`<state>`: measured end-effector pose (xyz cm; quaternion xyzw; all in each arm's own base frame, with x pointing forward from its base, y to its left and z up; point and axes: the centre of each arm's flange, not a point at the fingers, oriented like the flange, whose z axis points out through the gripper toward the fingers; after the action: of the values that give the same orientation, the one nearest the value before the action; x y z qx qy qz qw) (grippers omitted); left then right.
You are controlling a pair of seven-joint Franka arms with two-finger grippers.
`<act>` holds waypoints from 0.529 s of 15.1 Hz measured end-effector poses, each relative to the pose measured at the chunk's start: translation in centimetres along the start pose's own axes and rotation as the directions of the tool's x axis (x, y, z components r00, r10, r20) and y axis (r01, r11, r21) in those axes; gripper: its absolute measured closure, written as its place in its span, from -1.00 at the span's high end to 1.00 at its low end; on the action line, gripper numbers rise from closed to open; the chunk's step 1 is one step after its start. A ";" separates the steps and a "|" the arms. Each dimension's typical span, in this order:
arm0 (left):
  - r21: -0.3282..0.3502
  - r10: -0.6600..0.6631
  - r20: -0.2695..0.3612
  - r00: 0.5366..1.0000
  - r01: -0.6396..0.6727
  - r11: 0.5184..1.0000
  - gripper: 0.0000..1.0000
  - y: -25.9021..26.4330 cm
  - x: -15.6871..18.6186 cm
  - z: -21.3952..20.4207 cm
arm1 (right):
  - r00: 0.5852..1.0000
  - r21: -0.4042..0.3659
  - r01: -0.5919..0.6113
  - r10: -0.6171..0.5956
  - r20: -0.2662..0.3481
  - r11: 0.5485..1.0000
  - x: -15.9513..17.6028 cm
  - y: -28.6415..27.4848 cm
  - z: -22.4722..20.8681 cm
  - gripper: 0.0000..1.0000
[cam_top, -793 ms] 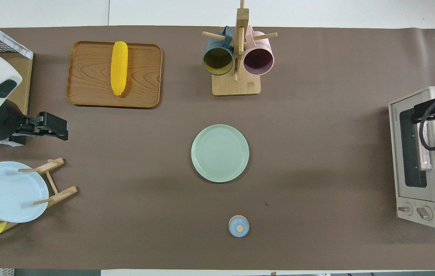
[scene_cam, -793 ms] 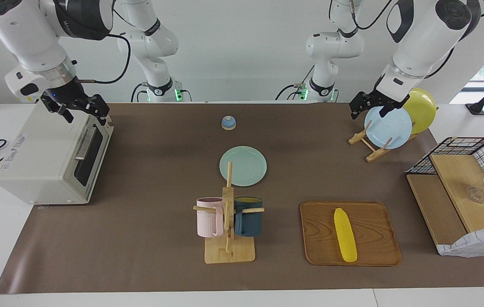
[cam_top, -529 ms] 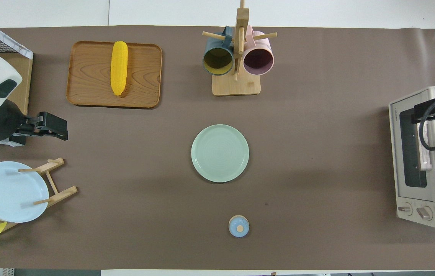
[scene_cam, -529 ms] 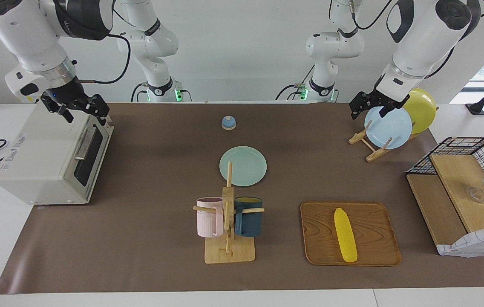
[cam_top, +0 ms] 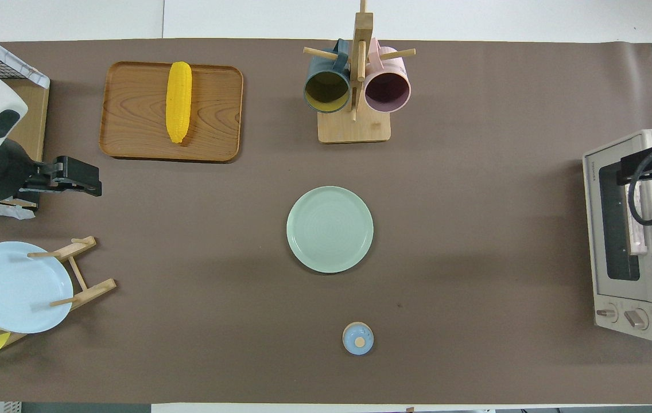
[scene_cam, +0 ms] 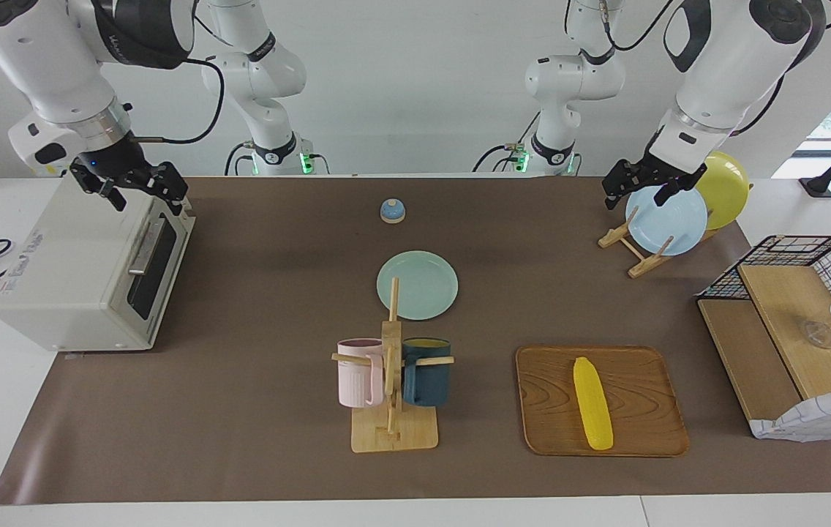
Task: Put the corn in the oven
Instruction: 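Move the left gripper out toward the yellow corn on the tray, then lower the left gripper and grasp the yellow corn on the tray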
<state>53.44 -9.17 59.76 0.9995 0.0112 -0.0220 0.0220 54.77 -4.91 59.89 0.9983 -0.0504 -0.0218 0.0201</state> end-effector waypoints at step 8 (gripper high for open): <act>-0.017 0.033 0.026 0.999 -0.033 0.999 1.00 1.0 8.4 5.9 | 0.999 -0.001 0.034 -0.034 0.028 0.999 -0.6 -1.8 1.0 1.00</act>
<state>61.60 -10.25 53.54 0.9989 -0.0053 -0.0347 0.0309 54.34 -3.12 58.82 0.9986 -0.0339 -0.0361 0.0197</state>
